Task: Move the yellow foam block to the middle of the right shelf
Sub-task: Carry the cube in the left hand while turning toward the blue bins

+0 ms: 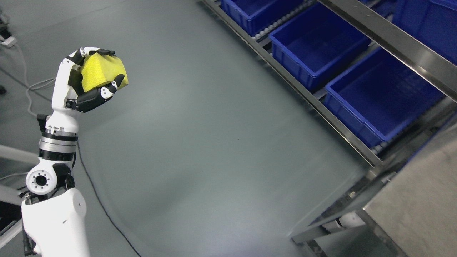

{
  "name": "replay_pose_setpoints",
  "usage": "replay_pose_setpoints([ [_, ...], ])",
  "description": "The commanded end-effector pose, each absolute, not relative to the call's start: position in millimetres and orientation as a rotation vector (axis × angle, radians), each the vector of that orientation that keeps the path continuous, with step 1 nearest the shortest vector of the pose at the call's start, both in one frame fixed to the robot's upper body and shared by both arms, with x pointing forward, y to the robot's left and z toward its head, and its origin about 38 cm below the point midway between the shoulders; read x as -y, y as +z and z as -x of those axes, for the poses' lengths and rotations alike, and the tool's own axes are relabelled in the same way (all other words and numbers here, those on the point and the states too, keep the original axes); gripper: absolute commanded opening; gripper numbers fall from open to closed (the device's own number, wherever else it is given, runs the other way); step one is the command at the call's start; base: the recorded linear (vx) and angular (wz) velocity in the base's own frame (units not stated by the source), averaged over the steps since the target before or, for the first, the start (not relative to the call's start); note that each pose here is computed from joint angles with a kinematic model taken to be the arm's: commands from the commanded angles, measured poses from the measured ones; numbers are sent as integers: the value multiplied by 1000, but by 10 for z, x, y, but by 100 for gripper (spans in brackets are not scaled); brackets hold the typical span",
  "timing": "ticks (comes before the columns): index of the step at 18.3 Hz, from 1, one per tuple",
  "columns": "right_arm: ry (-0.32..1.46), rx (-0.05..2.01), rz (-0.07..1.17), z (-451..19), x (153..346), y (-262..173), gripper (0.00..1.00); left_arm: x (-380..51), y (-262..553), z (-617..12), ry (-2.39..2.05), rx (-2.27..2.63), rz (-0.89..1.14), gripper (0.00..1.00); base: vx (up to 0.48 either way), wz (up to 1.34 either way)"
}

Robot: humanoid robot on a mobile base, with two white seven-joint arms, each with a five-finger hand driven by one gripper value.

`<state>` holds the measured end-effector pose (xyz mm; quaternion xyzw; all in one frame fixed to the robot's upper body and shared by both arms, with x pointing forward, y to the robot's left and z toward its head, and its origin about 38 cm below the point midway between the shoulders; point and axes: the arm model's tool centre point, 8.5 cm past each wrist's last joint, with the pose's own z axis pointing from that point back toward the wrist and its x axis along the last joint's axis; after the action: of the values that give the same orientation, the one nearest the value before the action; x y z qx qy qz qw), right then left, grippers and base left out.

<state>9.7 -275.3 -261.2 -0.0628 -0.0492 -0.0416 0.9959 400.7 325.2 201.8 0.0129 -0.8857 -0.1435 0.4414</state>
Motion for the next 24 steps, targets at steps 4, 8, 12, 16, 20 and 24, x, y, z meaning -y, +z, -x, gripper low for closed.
replay_pose_setpoints([
  [4, -79, 114, 143, -146, 2870, -2601, 100, -3457, 1638, -4012, -249, 2135, -33, 0, 103, 748],
  [8, -79, 114, 143, -146, 2870, -2601, 100, -3443, 1621, -4021, -251, 2128, -29, 0, 99, 562],
  [12, -79, 114, 143, -146, 2870, -2601, 100, -3402, 1514, -3995, -254, 2088, -6, 0, 130, 392],
  [16, -79, 114, 143, -146, 2870, -2601, 100, -3403, 1511, -3996, -253, 2088, -7, 0, 205, 222],
  [20, -79, 114, 143, -146, 2870, -2601, 100, -3408, 1510, -3995, -251, 2087, -7, 0, 278, 50],
  [24, -79, 114, 143, -146, 2870, -2601, 100, -3415, 1552, -4018, -249, 2097, -10, 0, 365, -124],
])
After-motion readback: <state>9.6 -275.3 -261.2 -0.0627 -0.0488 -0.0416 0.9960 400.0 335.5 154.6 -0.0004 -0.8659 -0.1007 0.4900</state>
